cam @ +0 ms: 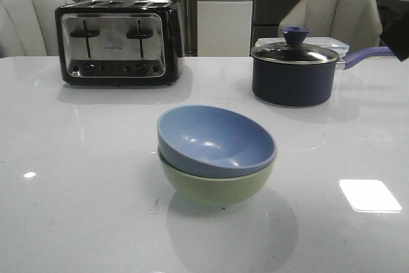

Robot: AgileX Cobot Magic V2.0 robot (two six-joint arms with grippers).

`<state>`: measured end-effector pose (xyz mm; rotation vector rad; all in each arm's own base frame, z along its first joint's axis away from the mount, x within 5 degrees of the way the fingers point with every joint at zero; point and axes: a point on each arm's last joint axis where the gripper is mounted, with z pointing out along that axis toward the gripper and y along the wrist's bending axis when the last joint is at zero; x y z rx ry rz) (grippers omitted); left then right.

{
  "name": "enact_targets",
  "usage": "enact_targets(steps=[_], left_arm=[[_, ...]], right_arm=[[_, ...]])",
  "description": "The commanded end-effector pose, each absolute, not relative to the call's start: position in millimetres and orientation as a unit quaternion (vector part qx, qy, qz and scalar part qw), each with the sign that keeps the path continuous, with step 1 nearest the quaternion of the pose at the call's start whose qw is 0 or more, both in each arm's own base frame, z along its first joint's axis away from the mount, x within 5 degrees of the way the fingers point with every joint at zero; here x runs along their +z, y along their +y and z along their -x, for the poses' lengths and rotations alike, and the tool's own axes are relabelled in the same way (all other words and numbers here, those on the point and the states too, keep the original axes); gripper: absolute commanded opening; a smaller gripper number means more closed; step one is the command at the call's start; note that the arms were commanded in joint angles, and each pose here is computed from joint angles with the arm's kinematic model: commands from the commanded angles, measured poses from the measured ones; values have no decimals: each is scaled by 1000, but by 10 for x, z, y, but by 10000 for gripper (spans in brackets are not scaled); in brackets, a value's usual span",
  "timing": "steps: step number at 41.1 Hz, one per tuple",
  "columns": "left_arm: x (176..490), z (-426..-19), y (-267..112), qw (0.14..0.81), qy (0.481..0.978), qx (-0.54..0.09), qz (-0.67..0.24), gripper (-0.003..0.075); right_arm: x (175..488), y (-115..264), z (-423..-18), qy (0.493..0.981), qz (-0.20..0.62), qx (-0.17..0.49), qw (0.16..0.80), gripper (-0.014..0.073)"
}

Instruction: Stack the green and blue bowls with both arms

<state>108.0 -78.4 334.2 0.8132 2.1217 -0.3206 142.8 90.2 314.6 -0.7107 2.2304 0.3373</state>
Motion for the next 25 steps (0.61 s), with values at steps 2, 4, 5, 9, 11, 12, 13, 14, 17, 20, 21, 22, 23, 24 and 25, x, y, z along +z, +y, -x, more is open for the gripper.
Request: enact_targets(steps=[2, 4, 5, 9, 11, 12, 13, 14, 17, 20, 21, 22, 23, 24, 25], left_arm=[[3452, -981, -720, 479, 808, -142, -312, 401], [3440, -954, -702, 483, 806, -142, -311, 401], [3442, -943, -694, 485, 805, -143, -311, 401], [3439, -938, -691, 484, 805, -143, -311, 401], [3439, -938, -691, 484, 805, -143, -311, 393], [3439, -938, -691, 484, 805, -143, -311, 383], [3439, -938, -691, 484, 805, -143, -311, 368], [3439, -938, -691, 484, 805, -143, -311, 343], [3439, -938, -691, 484, 805, -143, -311, 261], [3439, -938, -691, 484, 805, -143, -311, 179], [3439, -938, -691, 484, 805, -143, -311, 158], [3439, -938, -691, 484, 805, -143, -311, 138], [3439, -938, -691, 484, 805, -143, -311, 113], [3439, -938, -691, 484, 805, -143, -311, 95], [3439, -938, -691, 484, 805, -143, -311, 92]], right_arm=[[3231, 873, -1454, 865, 254, 135, 411, 373], [3203, 867, -1450, 868, 255, 133, 405, 373], [3189, 867, -1448, 869, 255, 132, 403, 373], [3180, 866, -1447, 869, 255, 132, 402, 373], [3183, 867, -1450, 868, 255, 132, 404, 368], [3183, 867, -1450, 868, 255, 132, 404, 353], [3183, 867, -1450, 868, 255, 132, 404, 336], [3183, 867, -1450, 868, 255, 132, 404, 315], [3183, 867, -1450, 868, 255, 132, 404, 204], [3180, 868, -1452, 869, 255, 132, 404, 127], [3180, 868, -1452, 869, 255, 132, 404, 108], [3180, 868, -1452, 869, 255, 132, 404, 84], [3180, 868, -1452, 869, 255, 132, 404, 69], [3180, 868, -1452, 869, 255, 132, 404, 55], [3180, 868, -1452, 869, 255, 132, 404, 51]])
